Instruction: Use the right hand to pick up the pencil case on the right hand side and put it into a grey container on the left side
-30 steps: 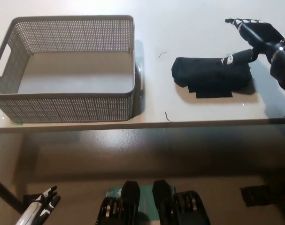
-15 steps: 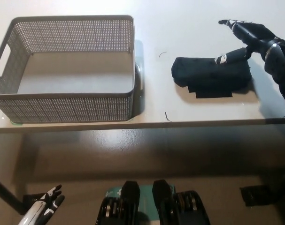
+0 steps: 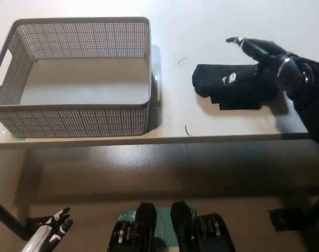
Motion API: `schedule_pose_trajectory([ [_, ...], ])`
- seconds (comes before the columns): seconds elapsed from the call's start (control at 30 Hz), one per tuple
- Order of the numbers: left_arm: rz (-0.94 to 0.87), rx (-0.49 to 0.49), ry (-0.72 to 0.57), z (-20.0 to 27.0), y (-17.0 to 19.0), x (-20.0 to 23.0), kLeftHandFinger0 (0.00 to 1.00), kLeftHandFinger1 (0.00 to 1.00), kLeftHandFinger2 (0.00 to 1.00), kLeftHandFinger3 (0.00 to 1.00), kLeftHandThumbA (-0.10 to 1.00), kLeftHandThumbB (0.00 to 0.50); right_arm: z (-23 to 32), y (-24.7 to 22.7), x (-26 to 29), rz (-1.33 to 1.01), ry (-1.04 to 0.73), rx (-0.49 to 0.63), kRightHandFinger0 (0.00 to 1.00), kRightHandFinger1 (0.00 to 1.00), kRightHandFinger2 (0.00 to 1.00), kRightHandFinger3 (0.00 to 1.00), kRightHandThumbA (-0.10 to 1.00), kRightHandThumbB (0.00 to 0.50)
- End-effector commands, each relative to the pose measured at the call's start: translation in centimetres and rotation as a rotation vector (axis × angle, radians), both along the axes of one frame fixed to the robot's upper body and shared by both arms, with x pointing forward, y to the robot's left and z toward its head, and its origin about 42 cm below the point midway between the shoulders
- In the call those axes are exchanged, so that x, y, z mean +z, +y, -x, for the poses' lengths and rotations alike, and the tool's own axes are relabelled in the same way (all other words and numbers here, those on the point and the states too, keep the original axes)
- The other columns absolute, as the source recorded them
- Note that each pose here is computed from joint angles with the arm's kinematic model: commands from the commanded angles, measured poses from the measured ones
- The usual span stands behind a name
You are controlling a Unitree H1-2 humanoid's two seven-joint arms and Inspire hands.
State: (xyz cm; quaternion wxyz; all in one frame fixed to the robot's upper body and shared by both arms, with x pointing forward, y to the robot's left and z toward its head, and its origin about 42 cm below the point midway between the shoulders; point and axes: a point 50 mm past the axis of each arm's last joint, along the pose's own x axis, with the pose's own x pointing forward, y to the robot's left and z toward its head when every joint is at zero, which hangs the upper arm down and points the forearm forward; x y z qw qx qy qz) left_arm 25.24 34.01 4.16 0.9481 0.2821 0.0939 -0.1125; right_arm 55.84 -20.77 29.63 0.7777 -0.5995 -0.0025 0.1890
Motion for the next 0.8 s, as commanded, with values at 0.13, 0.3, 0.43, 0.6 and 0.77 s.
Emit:
schedule_pose_trajectory([
  [0.13, -0.024, -0.031, -0.038, 0.1, 0.3, 0.5, 1.00, 1.00, 1.00, 1.00, 1.00, 0.294, -1.2, 3.3, 1.8, 0.062, -0.021, 0.052, 1.00, 1.00, 1.00, 1.00, 1.00, 0.500],
  [0.3, -0.011, -0.032, -0.037, 0.2, 0.1, 0.5, 1.00, 1.00, 1.00, 1.00, 1.00, 0.285, -1.5, 5.0, 0.4, 0.094, 0.004, 0.076, 1.00, 1.00, 1.00, 1.00, 1.00, 0.500],
  [0.43, -0.016, -0.029, -0.041, 0.2, 0.0, 0.6, 1.00, 1.00, 1.00, 1.00, 1.00, 0.293, -1.6, 6.1, -0.7, 0.126, 0.023, 0.098, 1.00, 1.00, 1.00, 1.00, 1.00, 0.500],
  [0.6, 0.002, -0.038, -0.061, 0.2, -0.4, 0.7, 1.00, 1.00, 1.00, 1.00, 1.00, 0.292, -1.4, 7.0, -3.0, 0.124, 0.059, 0.106, 1.00, 1.00, 1.00, 1.00, 1.00, 0.500],
  [0.77, -0.003, -0.046, -0.065, 0.1, -0.4, 0.9, 1.00, 1.00, 1.00, 1.00, 1.00, 0.328, -0.6, 6.8, -6.6, 0.132, 0.104, 0.104, 1.00, 1.00, 1.00, 1.00, 1.00, 0.500],
])
